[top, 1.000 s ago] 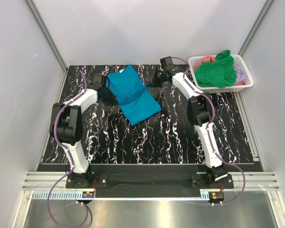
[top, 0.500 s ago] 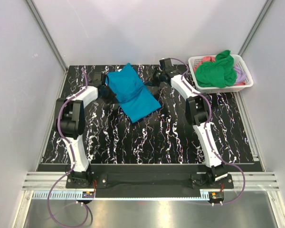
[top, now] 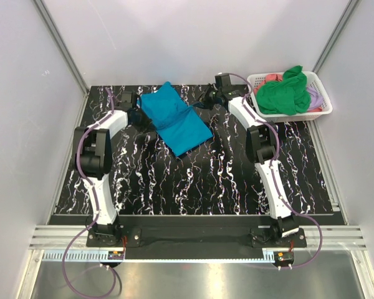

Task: Fold and stack the t-shirts
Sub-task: Fold the tshirt

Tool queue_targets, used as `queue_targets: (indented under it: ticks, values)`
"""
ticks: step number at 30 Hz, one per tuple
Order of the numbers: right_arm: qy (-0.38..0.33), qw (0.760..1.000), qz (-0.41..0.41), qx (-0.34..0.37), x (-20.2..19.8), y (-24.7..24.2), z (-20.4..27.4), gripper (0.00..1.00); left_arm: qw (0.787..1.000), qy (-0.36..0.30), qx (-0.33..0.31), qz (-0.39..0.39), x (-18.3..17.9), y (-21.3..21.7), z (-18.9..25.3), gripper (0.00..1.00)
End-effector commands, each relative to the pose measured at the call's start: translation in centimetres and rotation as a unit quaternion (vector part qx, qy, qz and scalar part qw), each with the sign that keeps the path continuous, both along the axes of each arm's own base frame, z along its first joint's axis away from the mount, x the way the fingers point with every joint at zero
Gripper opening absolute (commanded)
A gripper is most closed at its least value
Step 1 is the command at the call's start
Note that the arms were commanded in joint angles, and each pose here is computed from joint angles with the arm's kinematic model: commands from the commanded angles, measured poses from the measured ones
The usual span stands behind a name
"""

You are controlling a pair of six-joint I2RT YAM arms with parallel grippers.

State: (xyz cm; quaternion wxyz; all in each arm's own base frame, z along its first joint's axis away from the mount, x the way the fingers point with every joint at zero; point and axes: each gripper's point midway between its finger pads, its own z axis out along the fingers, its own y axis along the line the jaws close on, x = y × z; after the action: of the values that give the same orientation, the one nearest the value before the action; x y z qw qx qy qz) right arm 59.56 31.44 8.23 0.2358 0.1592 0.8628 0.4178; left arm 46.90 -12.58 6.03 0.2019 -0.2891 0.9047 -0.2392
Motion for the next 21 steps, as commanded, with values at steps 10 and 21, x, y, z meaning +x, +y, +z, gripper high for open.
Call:
queue_targets:
  ticks: [10, 21]
  values:
    - [-0.029, 0.999, 0.020, 0.001, 0.2, -1.4, 2.3, 0.36, 0.999, -0.026, 0.039, 0.009, 2.1, 2.1, 2.7, 0.45]
    - [-0.001, 0.995, 0.075, -0.060, -5.1, -5.8, 3.1, 0.19, 0.989, -0.092, -0.043, -0.107, -2.0, -7.7, 7.5, 0.41]
